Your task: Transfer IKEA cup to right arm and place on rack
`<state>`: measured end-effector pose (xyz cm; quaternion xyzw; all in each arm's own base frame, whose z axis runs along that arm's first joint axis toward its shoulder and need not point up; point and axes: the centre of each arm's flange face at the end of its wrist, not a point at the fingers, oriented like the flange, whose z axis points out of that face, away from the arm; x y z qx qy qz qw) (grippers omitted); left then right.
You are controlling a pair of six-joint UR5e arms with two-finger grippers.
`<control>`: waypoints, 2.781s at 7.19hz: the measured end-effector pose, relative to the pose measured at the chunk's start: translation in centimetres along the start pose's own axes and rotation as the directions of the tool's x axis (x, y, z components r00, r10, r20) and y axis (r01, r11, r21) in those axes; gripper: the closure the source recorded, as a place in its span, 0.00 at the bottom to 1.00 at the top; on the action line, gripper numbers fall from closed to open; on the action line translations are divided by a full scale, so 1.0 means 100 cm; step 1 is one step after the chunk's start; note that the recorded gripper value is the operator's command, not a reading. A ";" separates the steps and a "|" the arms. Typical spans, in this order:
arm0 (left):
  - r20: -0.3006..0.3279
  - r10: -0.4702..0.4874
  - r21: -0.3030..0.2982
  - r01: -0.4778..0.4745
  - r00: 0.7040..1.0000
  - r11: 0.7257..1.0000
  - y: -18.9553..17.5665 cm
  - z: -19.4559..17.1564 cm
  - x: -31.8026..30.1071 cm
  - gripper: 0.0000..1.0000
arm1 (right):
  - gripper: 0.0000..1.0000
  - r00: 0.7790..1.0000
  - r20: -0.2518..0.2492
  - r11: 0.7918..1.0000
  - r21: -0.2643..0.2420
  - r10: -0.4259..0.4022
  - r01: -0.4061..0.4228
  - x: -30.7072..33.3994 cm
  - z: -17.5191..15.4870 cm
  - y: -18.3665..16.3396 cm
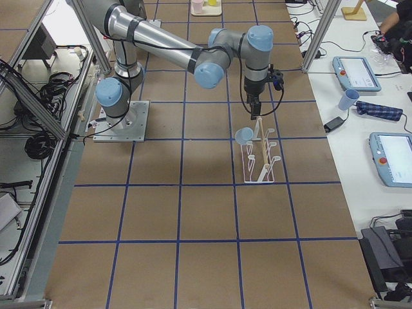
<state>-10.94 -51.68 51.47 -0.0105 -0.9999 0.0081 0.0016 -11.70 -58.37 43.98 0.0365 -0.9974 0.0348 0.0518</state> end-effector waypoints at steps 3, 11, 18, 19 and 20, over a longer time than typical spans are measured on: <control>-0.001 0.000 0.001 0.000 1.000 1.000 0.000 -0.001 0.000 0.00 | 0.00 0.999 0.039 0.998 -0.068 -0.012 0.015 -0.032 -0.075 0.046; 0.002 -0.002 0.013 0.002 1.000 1.000 -0.003 -0.005 -0.006 0.00 | 0.00 0.989 0.137 0.993 -0.096 -0.049 0.062 -0.256 -0.124 0.066; 0.003 -0.003 0.017 0.003 1.000 1.000 -0.004 -0.005 -0.007 0.00 | 0.00 0.995 0.092 0.997 -0.068 -0.040 0.046 -0.264 -0.133 0.065; 0.003 -0.003 0.018 0.003 1.000 1.000 -0.004 -0.005 -0.007 0.00 | 0.00 0.995 0.091 0.997 -0.067 -0.040 0.046 -0.264 -0.133 0.065; 0.003 -0.003 0.019 0.003 1.000 1.000 -0.004 -0.006 -0.007 0.00 | 0.00 0.995 0.093 0.997 -0.068 -0.039 0.046 -0.264 -0.133 0.065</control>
